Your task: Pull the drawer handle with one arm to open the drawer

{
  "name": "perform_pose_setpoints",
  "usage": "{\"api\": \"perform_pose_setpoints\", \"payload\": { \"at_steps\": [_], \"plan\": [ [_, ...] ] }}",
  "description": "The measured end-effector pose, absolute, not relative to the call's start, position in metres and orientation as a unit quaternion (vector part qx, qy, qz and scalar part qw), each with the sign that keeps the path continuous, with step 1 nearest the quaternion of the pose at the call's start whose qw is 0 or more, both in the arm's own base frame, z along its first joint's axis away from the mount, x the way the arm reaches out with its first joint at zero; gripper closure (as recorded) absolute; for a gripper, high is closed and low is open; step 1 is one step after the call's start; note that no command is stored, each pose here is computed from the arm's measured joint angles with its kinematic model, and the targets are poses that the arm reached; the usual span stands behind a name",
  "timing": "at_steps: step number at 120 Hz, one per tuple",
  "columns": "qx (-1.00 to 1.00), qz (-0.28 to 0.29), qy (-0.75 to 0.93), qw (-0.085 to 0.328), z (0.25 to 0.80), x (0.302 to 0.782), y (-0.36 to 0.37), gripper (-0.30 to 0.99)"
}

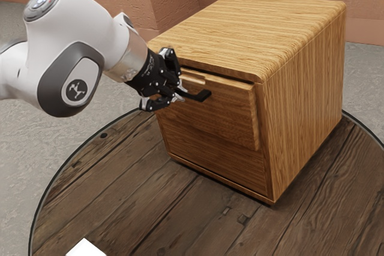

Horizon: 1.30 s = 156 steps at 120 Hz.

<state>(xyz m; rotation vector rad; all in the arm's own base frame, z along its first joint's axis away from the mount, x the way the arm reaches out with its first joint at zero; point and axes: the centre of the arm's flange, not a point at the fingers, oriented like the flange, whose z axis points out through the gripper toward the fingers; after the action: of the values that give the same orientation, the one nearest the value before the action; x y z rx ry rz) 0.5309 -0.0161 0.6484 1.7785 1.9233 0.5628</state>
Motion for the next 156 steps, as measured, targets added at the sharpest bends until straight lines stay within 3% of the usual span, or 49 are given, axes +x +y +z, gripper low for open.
{"api": "perform_pose_setpoints", "payload": {
  "at_steps": [156],
  "plan": [
    [0.647, 0.214, 0.689, 0.246, 0.655, 0.41, -0.008, 0.73]
  ]
}}
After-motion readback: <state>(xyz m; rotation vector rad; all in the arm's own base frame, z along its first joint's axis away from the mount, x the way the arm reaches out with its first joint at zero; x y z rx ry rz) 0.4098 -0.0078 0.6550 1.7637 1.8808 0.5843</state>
